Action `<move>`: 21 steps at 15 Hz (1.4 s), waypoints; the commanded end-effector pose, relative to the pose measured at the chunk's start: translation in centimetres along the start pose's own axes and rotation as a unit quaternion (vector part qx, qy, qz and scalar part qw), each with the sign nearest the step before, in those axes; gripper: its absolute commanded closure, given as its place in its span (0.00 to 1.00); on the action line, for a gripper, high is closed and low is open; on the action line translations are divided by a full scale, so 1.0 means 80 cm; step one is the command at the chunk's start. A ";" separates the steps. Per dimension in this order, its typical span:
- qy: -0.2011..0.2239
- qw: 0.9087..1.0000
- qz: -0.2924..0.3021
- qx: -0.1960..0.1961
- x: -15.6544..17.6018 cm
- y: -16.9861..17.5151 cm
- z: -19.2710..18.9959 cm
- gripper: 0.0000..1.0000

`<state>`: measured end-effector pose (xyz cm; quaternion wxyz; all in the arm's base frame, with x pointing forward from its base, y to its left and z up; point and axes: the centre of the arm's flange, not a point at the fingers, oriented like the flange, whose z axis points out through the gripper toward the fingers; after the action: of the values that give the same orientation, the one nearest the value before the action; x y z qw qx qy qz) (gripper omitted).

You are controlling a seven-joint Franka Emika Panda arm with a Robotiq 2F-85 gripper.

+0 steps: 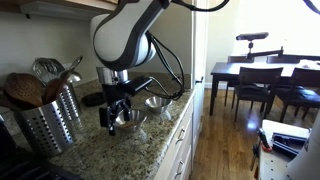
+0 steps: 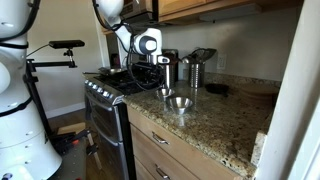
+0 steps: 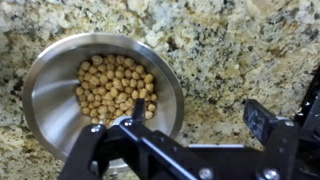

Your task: Pour the things in the bowl on the left into the bowl on the right

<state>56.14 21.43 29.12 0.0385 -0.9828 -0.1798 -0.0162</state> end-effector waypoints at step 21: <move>-0.001 1.000 0.021 -0.008 0.013 0.026 0.019 0.00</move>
<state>57.21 20.41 27.25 0.0373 -0.9851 -0.1677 -0.0090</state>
